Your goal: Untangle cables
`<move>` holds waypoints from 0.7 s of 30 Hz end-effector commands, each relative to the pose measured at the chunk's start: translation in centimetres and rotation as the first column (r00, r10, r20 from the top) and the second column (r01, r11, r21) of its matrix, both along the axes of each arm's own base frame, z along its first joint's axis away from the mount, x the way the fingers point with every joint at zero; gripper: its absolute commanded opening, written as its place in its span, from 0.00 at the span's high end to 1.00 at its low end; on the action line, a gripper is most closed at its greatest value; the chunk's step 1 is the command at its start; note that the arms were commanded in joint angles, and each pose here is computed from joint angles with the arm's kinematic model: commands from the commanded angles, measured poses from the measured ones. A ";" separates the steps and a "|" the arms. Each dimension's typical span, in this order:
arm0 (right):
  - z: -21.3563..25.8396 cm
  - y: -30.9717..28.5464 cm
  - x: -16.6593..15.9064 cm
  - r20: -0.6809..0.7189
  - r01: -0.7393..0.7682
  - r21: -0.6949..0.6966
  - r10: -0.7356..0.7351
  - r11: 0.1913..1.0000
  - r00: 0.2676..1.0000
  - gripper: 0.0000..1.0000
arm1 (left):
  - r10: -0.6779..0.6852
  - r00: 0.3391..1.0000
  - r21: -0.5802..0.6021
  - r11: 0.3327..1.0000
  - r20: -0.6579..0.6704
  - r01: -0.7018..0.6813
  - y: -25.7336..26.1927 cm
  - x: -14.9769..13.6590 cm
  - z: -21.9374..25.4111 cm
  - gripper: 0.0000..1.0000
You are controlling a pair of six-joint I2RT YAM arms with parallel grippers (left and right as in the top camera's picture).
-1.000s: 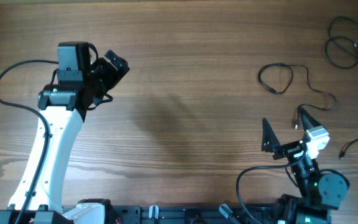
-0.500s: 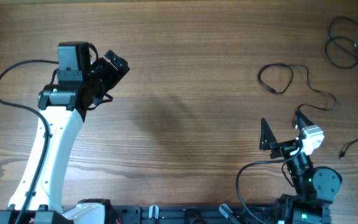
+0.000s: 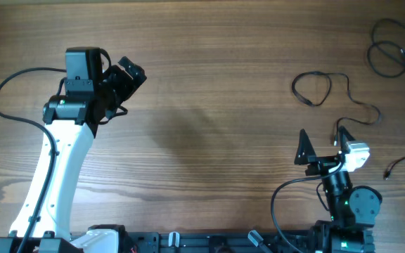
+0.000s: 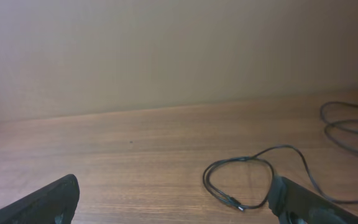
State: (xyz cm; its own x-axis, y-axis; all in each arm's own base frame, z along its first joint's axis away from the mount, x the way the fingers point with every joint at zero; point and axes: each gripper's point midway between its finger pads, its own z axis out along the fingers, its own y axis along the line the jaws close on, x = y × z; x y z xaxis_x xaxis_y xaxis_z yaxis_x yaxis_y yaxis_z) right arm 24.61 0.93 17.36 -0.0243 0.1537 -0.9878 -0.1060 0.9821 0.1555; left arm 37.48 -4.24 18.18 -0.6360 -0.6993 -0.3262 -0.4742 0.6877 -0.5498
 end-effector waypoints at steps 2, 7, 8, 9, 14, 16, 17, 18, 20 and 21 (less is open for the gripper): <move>0.2 -1.2 0.0 0.010 0.085 0.015 -0.085 0.996 0.996 0.00 | -0.011 1.000 0.022 1.000 0.024 0.010 0.1 0.1 0.6 0.00; 0.3 -1.1 0.0 0.015 0.083 0.002 -0.083 0.997 0.996 0.00 | -0.011 1.000 0.022 1.000 0.024 0.010 0.1 0.1 0.6 0.00; 0.3 -1.1 0.0 0.015 0.083 0.002 -0.083 0.997 0.996 0.00 | -0.011 1.000 0.022 1.000 0.024 0.010 0.1 0.1 0.6 0.00; 0.3 -1.1 0.0 0.016 0.083 0.002 -0.083 0.997 0.996 0.00 | -0.011 1.000 0.022 1.000 0.024 0.010 0.1 0.1 0.6 0.00; 0.3 -1.1 0.0 0.016 0.083 0.002 -0.083 0.997 0.996 0.00 | -0.011 1.000 0.022 1.000 0.024 0.010 0.1 0.1 0.6 0.00; 0.3 -1.2 0.0 0.016 0.084 0.002 -0.084 0.996 0.996 0.00 | -0.011 1.000 0.022 1.000 0.024 0.010 0.1 0.1 0.6 0.00; 0.3 -1.1 0.0 0.016 0.083 0.002 -0.083 0.997 0.996 0.00 | -0.011 1.000 0.022 1.000 0.024 0.010 0.1 0.1 0.6 0.00; 0.3 -1.1 0.0 0.016 0.083 0.002 -0.083 0.997 0.996 0.00 | -0.011 1.000 0.022 1.000 0.024 0.010 0.1 0.1 0.6 0.00; 0.3 -1.1 0.0 0.014 0.083 0.002 -0.083 0.997 0.996 0.00 | -0.011 1.000 0.022 1.000 0.024 0.010 0.1 0.1 0.6 0.00; 0.3 -1.1 0.0 0.014 0.083 0.002 -0.083 0.997 0.996 0.00 | -0.011 1.000 0.022 1.000 0.024 0.010 0.1 0.1 0.7 0.00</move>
State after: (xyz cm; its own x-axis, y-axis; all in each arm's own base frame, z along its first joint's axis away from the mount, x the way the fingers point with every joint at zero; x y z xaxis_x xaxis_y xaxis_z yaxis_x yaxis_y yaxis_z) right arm 24.73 0.01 17.31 -0.0159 0.1601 -0.9870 -0.0380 0.9863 0.1606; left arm 37.48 -4.24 18.18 -0.6360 -0.6993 -0.3262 -0.4742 0.6877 -0.5498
